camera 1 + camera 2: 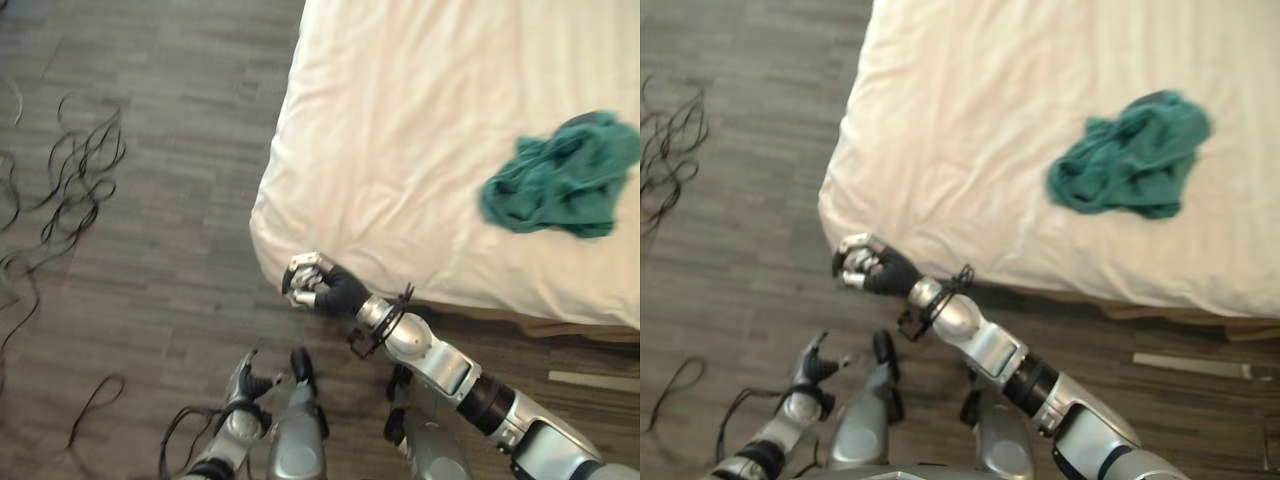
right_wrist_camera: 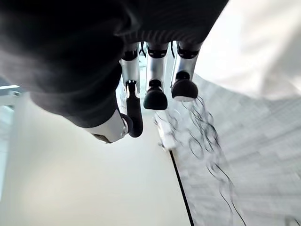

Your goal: Tidy up the quilt and then pick up the clothes from the bed and put them into the laundry hamper.

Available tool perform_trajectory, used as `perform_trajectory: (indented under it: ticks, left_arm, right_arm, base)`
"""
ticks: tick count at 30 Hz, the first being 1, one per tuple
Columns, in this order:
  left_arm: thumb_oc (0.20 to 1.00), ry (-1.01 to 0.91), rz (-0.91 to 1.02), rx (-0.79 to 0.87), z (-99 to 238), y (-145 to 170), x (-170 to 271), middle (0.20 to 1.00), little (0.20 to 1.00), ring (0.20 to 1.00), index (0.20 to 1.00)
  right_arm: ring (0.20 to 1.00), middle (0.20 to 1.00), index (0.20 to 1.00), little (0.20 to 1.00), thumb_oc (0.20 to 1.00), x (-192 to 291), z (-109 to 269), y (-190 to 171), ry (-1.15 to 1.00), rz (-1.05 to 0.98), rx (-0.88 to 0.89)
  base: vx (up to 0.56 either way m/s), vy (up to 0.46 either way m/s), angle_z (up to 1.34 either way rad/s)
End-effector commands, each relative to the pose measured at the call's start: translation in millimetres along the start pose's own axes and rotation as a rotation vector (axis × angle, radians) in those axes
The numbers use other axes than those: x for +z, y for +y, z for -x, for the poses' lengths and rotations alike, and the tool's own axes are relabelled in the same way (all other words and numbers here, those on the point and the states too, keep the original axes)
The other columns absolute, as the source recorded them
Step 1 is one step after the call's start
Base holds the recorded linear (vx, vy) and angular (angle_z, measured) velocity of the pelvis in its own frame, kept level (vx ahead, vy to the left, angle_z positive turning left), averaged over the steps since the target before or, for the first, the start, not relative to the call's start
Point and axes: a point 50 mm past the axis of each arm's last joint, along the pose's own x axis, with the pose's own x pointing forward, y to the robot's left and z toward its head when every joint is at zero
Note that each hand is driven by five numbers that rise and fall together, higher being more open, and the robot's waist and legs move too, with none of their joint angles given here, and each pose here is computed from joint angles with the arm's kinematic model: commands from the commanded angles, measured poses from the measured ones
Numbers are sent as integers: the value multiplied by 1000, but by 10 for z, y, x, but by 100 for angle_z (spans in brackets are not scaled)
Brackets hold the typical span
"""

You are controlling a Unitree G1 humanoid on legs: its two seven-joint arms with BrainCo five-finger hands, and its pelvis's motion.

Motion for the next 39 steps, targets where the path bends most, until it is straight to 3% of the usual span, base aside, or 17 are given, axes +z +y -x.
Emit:
perform_trajectory:
  ticks: [1,7,12,16,17,18,19,20,24,25,26,27,31,36,39]
  left_arm:
    - [1000,8,-82,-18,18,-43,-63,1000,1000,1000,1000]
    - [1000,-113,-161,3,-152,92,328,1000,1000,1000,1000]
    - [1000,-274,-57,-6,-106,103,633,1000,1000,1000,1000]
    - [1000,-370,2,29,-89,254,848,1000,1000,1000,1000]
    - [1000,-378,28,50,-110,332,908,1000,1000,1000,1000]
    - [1000,-377,25,46,-107,322,902,1000,1000,1000,1000]
    - [1000,-326,21,40,-150,326,839,1000,1000,1000,1000]
    - [1000,-326,21,40,-151,326,840,1000,1000,1000,1000]
    - [1000,-198,-40,23,-195,320,579,1000,1000,1000,1000]
    - [1000,-128,-96,-13,-184,277,395,1000,1000,1000,1000]
    - [1000,-127,-97,-15,-182,268,392,1000,1000,1000,1000]
    - [1000,-37,-108,-48,-146,200,175,1000,1000,1000,1000]
    - [1000,90,-57,-51,-80,159,-106,1000,1000,1000,1000]
    - [1000,166,-82,-100,37,81,-365,1000,1000,1000,1000]
    - [1000,187,-95,-130,100,18,-464,1000,1000,1000,1000]
  right_arm:
    - [200,200,200,200,200,730,-227,-290,-356,97,-153]
    - [200,200,200,200,200,995,-377,-570,-429,320,-264]
    - [200,200,200,200,200,370,-222,-1182,-76,413,-530]
    - [200,200,200,200,200,-431,763,-1470,292,297,-757]
    - [200,200,200,200,200,-847,1551,-1505,529,187,-943]
    - [200,200,200,200,200,-851,1569,-1502,532,185,-945]
    - [200,200,200,200,200,-1198,2328,-1377,795,63,-1113]
    - [200,200,200,200,200,-1197,2328,-1378,795,63,-1113]
    - [200,200,200,200,200,-1356,3496,-973,1146,-98,-1346]
    - [385,385,385,385,385,-1341,3893,-724,1289,-149,-1394]
    - [1000,1000,1000,1000,1000,-1337,3903,-721,1291,-148,-1395]
    - [1000,1000,1000,1000,1000,-1365,4089,-471,1427,-180,-1356]
    - [1000,1000,1000,1000,1000,-1432,4139,-301,1564,-205,-1245]
    - [1000,1000,1000,1000,1000,-1512,4042,-203,1615,-185,-1110]
    - [1000,1000,1000,1000,1000,-1608,3861,-120,1617,-160,-904]
  base:
    - [-82,-3,-30]
    - [-163,-14,-27]
    - [-105,-5,-1]
    - [46,54,1]
    - [109,62,5]
    - [220,63,16]
    - [127,26,9]
    - [196,52,-1]
    - [195,91,-40]
    - [172,102,-29]
    - [210,96,-28]
    - [90,32,-29]
    - [75,1,-59]
    - [89,-165,-139]
    - [331,-496,-146]
